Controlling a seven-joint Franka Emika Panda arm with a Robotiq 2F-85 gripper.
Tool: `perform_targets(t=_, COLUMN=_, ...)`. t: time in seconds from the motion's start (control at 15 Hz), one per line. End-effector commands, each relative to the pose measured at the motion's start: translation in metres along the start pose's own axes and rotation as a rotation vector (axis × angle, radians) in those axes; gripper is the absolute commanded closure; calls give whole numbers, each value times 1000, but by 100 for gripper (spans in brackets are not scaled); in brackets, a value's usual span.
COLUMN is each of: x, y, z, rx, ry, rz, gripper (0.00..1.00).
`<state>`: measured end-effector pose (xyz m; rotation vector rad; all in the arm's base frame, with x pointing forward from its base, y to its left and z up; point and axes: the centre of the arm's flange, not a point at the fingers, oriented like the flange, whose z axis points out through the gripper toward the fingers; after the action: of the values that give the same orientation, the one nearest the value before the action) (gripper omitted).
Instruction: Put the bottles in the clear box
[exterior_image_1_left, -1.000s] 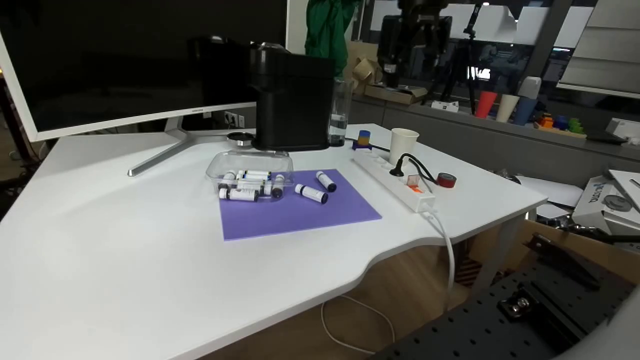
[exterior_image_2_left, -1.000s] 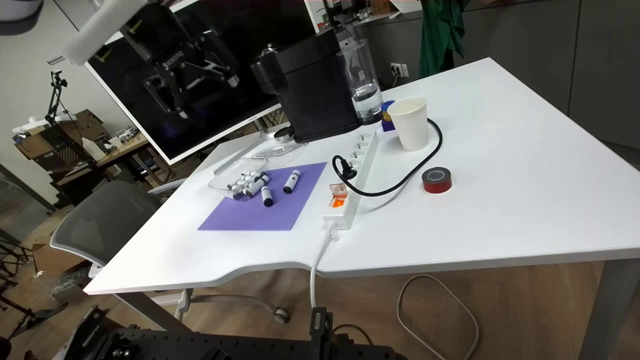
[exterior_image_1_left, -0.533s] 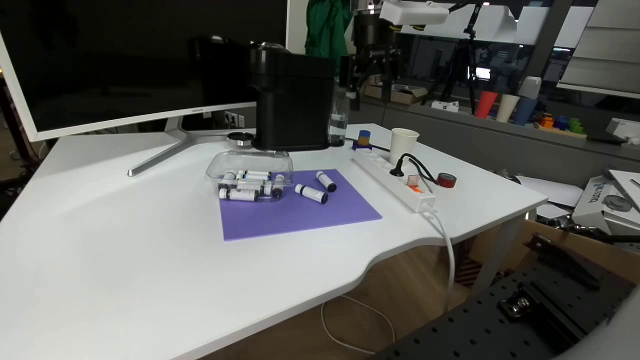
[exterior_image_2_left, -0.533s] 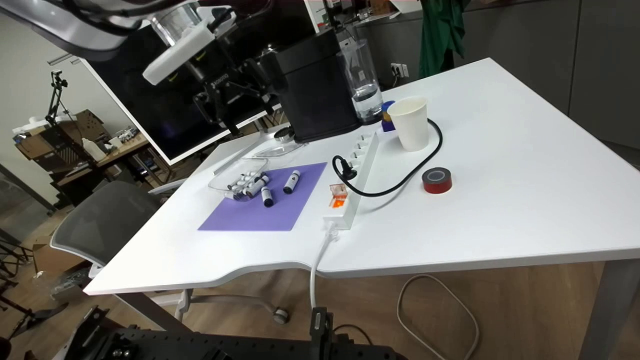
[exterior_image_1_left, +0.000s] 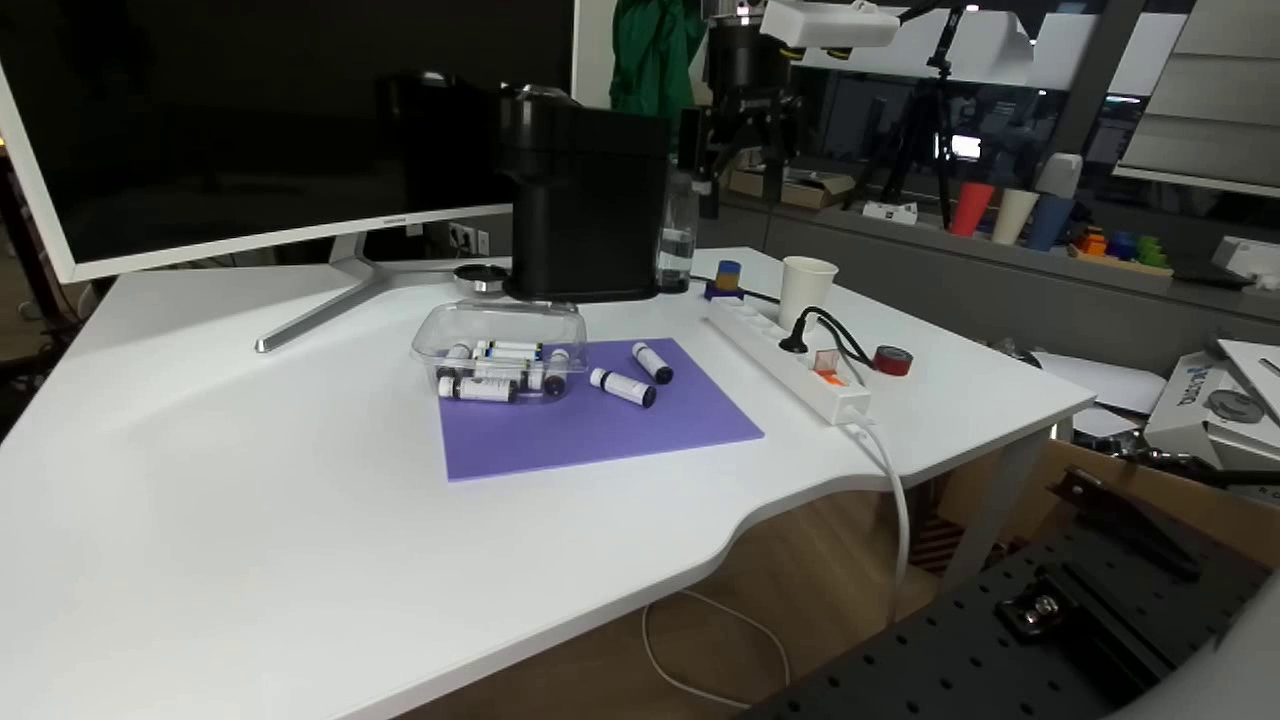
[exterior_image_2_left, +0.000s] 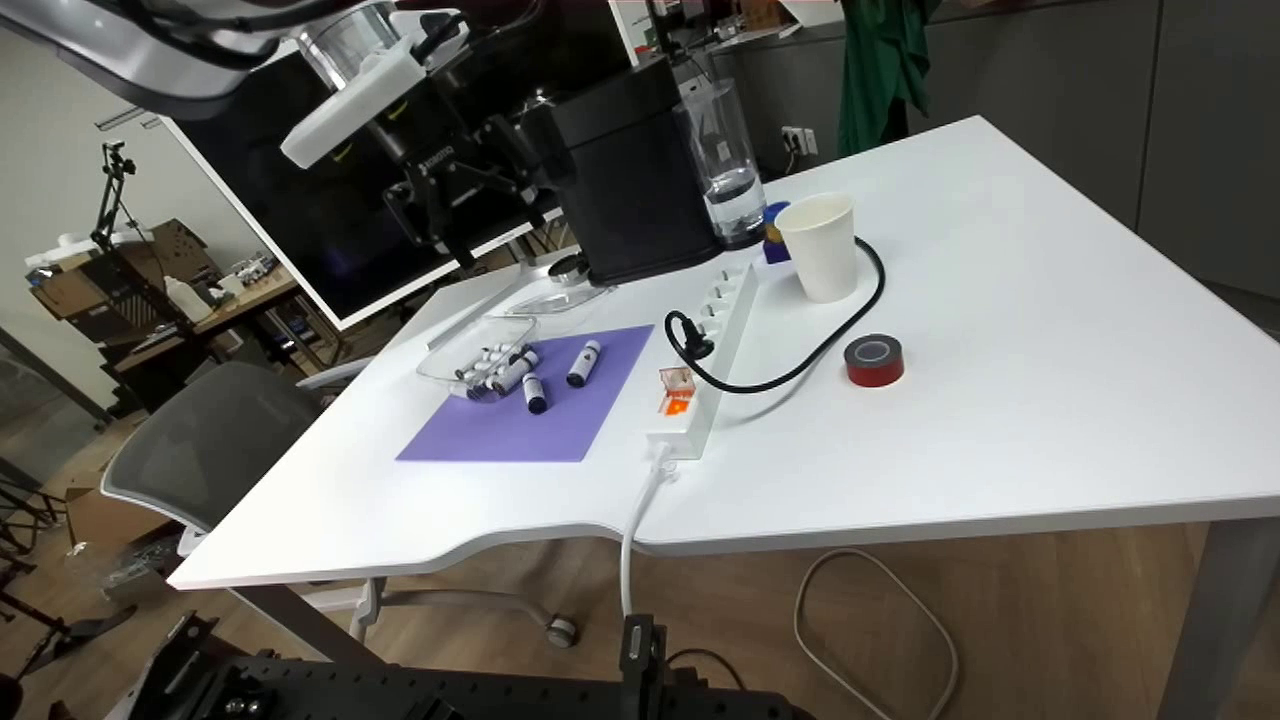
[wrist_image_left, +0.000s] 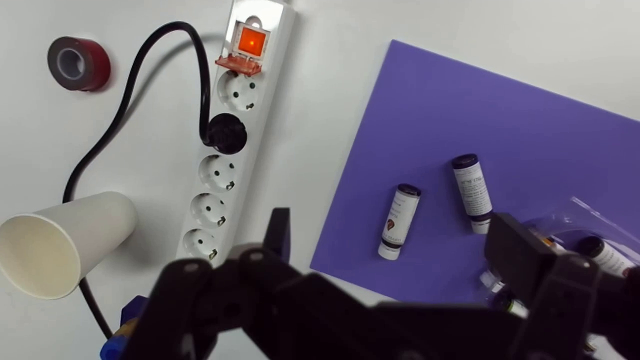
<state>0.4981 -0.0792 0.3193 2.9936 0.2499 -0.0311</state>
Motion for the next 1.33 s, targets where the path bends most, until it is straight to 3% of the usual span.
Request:
perform_targets(t=0.0, x=35, y=12, z=20, rx=73, ry=-18, rz=36, gripper=0)
perform_targets(t=0.2, x=72, y=18, z=48, rx=115, ry=-42, rz=62, gripper=0)
perform_targets(t=0.6, x=131, y=12, z=103, rx=83, ry=-75, rz=45, gripper=0)
perform_targets(t=1.27, x=143, y=-6, z=169, rx=136, ry=-211, rz=8, gripper=0)
